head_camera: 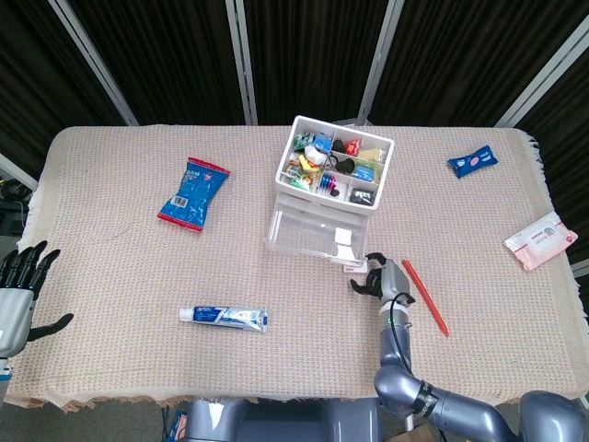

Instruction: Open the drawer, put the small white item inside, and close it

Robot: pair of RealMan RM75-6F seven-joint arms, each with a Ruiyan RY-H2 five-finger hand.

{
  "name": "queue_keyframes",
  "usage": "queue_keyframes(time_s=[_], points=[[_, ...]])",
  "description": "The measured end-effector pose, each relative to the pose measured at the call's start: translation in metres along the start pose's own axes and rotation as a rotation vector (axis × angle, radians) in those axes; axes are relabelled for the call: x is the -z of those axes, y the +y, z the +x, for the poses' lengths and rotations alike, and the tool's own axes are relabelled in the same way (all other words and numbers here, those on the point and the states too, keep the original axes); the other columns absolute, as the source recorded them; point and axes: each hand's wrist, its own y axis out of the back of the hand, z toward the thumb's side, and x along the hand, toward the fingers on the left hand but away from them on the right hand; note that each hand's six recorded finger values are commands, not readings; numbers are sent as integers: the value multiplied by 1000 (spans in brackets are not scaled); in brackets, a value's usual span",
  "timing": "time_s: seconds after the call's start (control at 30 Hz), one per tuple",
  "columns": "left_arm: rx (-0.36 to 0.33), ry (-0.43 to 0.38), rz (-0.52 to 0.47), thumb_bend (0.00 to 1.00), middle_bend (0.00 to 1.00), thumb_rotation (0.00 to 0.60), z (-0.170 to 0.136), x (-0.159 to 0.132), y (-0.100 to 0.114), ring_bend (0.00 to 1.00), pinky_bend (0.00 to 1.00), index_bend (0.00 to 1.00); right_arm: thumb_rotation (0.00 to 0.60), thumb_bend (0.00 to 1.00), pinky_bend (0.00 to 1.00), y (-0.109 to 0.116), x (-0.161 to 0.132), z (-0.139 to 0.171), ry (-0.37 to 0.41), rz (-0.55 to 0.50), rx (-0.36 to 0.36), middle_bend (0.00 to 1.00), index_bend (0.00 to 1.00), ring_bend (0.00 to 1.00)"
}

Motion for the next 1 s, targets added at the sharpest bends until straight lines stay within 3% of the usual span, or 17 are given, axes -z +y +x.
queue_keyframes(time_s=[0.3, 0.57, 1.0], points=[[4, 4, -6, 135, 0, 600, 0, 0, -1, 0, 0, 88, 600, 177, 610, -7, 2, -5, -10, 12, 3, 807, 351, 800], [4, 5, -9, 135, 0, 600, 1, 0, 0, 0, 0, 88, 600, 178, 610, -9, 3, -8, -9, 25, 20, 812, 491, 804], [6, 7, -12, 135, 0, 600, 1, 1, 0, 0, 0, 88, 600, 179, 610, -11, 7, -11, -7, 16, 57, 813, 614, 806]])
